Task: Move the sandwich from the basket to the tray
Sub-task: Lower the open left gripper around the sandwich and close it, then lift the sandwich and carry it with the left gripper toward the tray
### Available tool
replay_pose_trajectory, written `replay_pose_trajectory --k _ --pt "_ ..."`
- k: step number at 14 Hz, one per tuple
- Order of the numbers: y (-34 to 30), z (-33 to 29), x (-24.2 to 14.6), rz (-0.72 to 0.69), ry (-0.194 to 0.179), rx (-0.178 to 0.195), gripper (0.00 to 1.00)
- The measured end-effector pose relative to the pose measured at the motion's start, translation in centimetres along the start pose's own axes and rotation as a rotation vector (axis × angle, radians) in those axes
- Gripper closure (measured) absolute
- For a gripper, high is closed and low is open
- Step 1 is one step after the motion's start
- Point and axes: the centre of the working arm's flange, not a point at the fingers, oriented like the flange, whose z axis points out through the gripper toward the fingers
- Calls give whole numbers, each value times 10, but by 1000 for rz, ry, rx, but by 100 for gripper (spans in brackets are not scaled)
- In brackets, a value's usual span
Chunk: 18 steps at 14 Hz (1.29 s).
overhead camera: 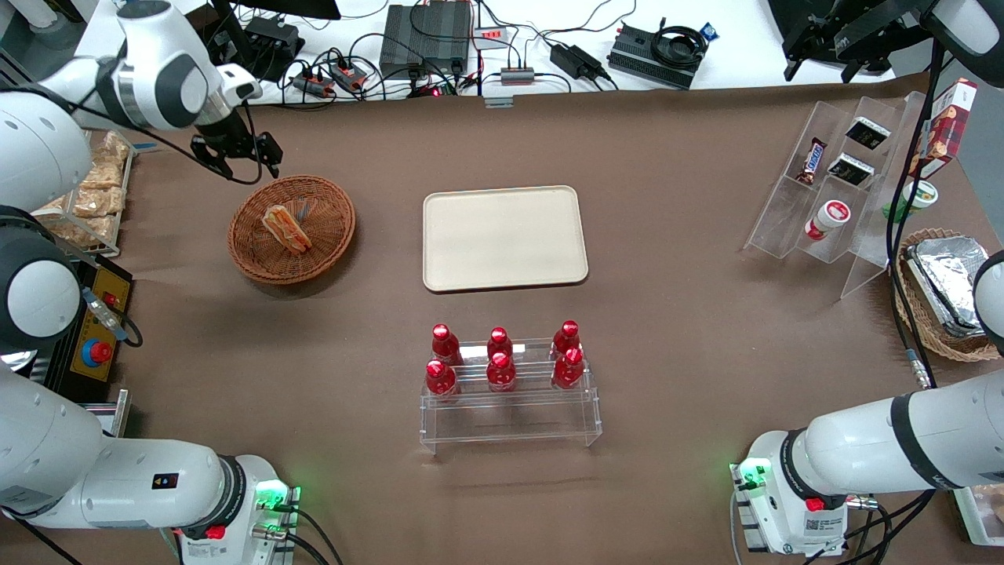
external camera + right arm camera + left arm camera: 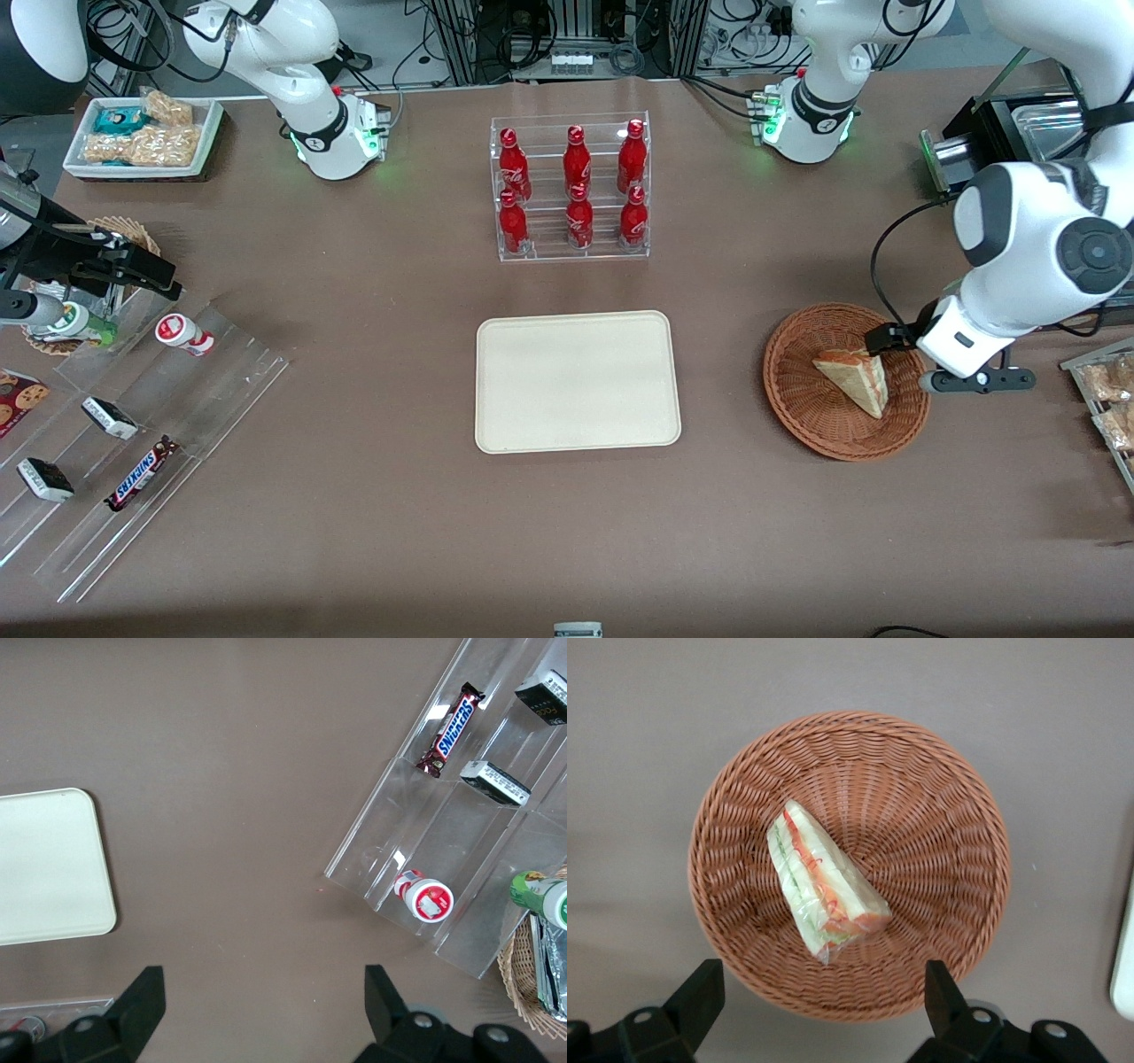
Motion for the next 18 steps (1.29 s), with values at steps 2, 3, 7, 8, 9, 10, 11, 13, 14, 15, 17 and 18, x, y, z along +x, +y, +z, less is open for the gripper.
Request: replay_pose_trajectory --k 2,3,7,8,9,10,11,13,14,15,17,18 --pt "-1 22 -6 -171 24 -6 0" --pt "-1 31 -9 -271 38 -12 0" --pt "-3 67 -18 -683 83 -46 0" --pt "-3 75 -18 -739 80 -46 0" --pt "-4 83 -17 -779 78 -47 0" --pt "-5 91 -16 -808 74 -47 0" --pt "-5 100 -15 -826 66 -42 0" --pt "-6 116 -15 -853 49 -33 7" --pt "-6 120 -14 -873 48 -33 19" --pt "-5 120 -13 -886 50 -35 29" --pt "-4 111 -7 -892 63 -44 51" --pt "-3 104 -4 -890 58 -41 59"
